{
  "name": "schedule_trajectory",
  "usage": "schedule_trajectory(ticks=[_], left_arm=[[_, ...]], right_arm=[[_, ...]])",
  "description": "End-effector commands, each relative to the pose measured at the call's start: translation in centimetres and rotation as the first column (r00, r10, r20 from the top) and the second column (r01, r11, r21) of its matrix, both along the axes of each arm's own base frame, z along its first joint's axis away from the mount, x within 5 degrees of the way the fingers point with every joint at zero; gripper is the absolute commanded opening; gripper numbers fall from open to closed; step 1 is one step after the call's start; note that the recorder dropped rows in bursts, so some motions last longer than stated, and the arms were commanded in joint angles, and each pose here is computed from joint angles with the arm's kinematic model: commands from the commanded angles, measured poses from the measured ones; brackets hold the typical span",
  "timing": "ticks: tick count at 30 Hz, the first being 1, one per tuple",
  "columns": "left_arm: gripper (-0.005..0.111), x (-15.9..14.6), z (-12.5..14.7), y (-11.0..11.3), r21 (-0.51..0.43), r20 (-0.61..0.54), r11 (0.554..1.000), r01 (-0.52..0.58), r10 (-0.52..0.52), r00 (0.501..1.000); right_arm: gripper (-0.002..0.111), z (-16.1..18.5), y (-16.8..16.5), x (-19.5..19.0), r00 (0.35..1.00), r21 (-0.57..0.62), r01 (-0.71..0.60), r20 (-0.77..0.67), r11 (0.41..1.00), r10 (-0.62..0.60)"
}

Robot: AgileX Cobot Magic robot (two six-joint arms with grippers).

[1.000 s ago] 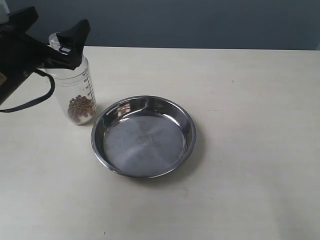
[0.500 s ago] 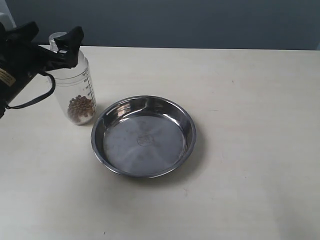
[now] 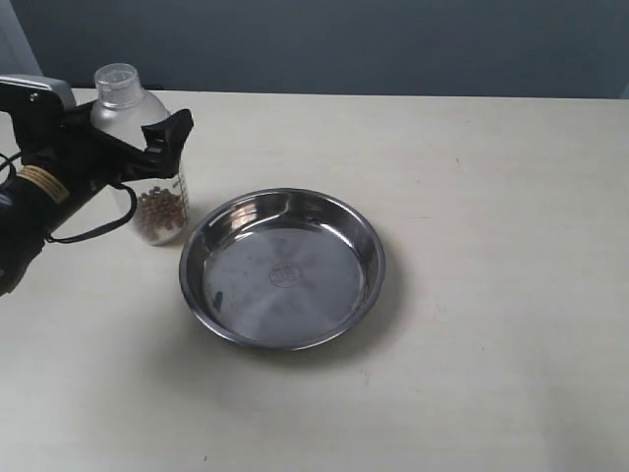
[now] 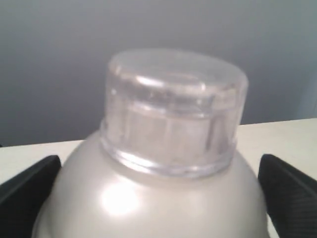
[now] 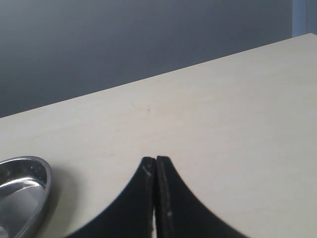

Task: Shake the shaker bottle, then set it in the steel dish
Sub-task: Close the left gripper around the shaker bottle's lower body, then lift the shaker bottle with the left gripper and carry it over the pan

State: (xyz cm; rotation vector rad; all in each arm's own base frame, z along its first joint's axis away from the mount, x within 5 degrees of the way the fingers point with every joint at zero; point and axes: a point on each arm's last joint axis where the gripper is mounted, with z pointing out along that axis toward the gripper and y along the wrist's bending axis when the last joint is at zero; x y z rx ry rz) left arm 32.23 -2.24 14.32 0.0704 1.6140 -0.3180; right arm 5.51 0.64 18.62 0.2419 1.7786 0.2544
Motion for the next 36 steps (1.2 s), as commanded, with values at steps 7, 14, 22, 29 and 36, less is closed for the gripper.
schedule_trajectory(ticks=[7, 14, 22, 29, 36], left_arm=[[0.105, 0.2, -3.6, 0.0, -0.006, -0.100, 1.000, -0.002, 0.001, 0.995], [0.104, 0.3, -3.7, 0.0, -0.004, -0.104, 1.000, 0.007, -0.007, 0.995], [0.096, 0.2, -3.7, -0.1, -0.001, -0.104, 1.000, 0.019, -0.019, 0.994], [0.050, 0.0, -3.8, -0.6, 0.013, -0.106, 0.997, 0.080, -0.078, 0.991], [0.000, 0.1, -3.8, -0.3, 0.003, -0.106, 0.999, 0.037, -0.036, 0.994]], right_arm=[[-0.001, 0.1, 0.0, 0.0, 1.000, -0.003, 0.006, 0.014, 1.000, -0.006], [-0.001, 0.1, 0.0, 0.0, 1.000, -0.003, 0.006, 0.014, 1.000, -0.006], [-0.001, 0.1, 0.0, 0.0, 1.000, -0.003, 0.006, 0.014, 1.000, -0.006], [-0.001, 0.1, 0.0, 0.0, 1.000, -0.003, 0.006, 0.014, 1.000, -0.006], [-0.001, 0.1, 0.0, 0.0, 1.000, -0.003, 0.006, 0.014, 1.000, -0.006]])
